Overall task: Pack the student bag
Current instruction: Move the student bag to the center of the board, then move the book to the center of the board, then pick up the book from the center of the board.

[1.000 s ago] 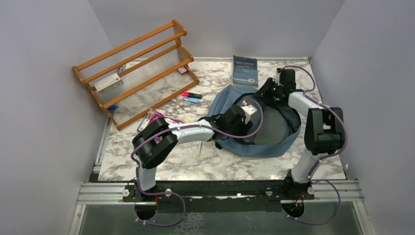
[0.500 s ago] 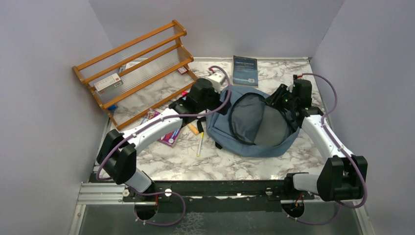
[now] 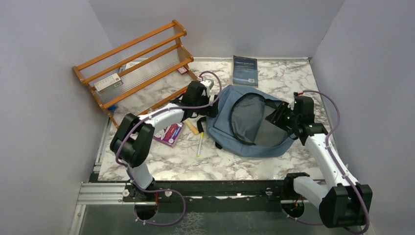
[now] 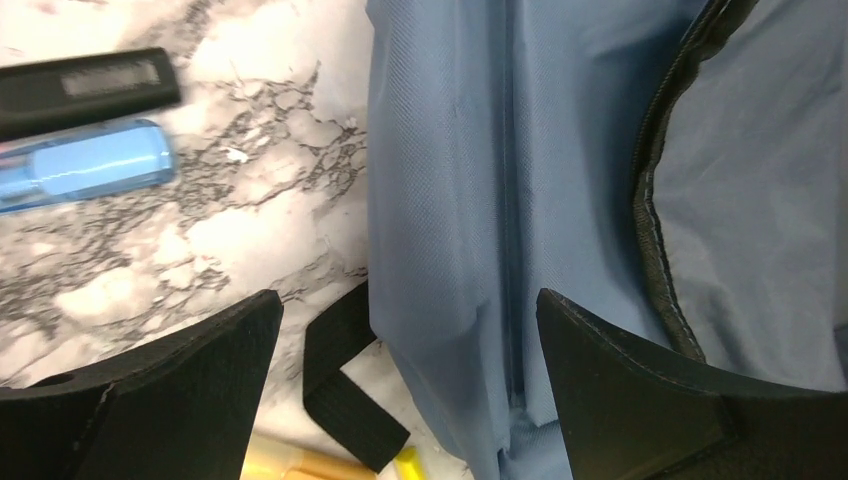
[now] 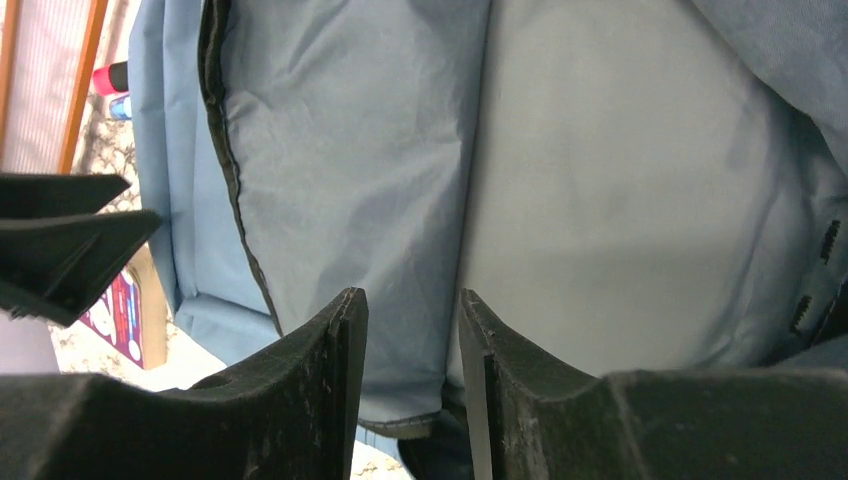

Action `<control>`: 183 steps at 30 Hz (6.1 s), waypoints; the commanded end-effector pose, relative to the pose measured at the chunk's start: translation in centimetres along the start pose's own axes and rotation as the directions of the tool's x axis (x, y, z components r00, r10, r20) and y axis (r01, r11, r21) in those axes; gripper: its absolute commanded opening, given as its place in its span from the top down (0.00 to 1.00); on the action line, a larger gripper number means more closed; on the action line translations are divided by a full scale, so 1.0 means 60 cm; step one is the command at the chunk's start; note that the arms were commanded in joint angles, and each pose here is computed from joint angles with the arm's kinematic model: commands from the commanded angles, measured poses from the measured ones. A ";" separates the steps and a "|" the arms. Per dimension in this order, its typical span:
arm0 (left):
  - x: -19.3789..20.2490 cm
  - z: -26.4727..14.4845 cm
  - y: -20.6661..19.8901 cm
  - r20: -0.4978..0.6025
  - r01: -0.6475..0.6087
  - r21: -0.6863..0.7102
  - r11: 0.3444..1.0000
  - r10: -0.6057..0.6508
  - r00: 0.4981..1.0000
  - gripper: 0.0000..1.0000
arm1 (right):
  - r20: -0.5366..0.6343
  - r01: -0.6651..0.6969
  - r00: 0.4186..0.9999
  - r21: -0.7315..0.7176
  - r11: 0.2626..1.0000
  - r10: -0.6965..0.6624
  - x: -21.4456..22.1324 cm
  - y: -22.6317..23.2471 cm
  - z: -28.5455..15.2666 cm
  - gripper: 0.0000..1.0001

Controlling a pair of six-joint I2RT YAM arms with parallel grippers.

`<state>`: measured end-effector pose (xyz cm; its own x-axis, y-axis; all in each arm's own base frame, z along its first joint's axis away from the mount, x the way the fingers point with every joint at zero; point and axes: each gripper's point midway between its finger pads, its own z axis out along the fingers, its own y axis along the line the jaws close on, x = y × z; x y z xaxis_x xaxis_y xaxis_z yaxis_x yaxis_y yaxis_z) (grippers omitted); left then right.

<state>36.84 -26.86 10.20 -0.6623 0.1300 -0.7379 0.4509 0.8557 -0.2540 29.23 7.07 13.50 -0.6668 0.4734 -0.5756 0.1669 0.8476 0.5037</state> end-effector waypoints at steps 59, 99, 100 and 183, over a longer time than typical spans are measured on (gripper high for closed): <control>-0.123 -0.082 0.051 0.178 0.041 0.025 0.999 -0.045 0.983 0.01 | 0.099 0.171 0.982 -0.127 0.977 -0.159 -0.233 0.101 0.241 0.16; -0.106 -0.065 0.060 0.151 0.057 0.078 0.995 -0.068 0.986 0.01 | 0.010 0.350 0.935 -0.190 0.917 -0.354 -0.281 0.034 0.599 0.19; -0.106 -0.065 0.061 0.151 0.058 0.079 0.995 -0.069 0.986 0.01 | 0.006 0.360 0.930 -0.220 0.907 -0.368 -0.275 0.040 0.599 0.21; -0.196 0.333 0.155 0.068 0.020 0.102 0.995 -0.027 0.997 0.10 | -0.072 0.214 0.969 -0.241 0.947 -0.237 -0.130 0.186 0.442 0.29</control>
<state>62.95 -29.12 5.77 -0.5633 0.0580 -0.8242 0.4479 0.8597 -0.2456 54.07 19.90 6.33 -0.7558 0.2019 -0.6229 -0.2094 0.8267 0.5222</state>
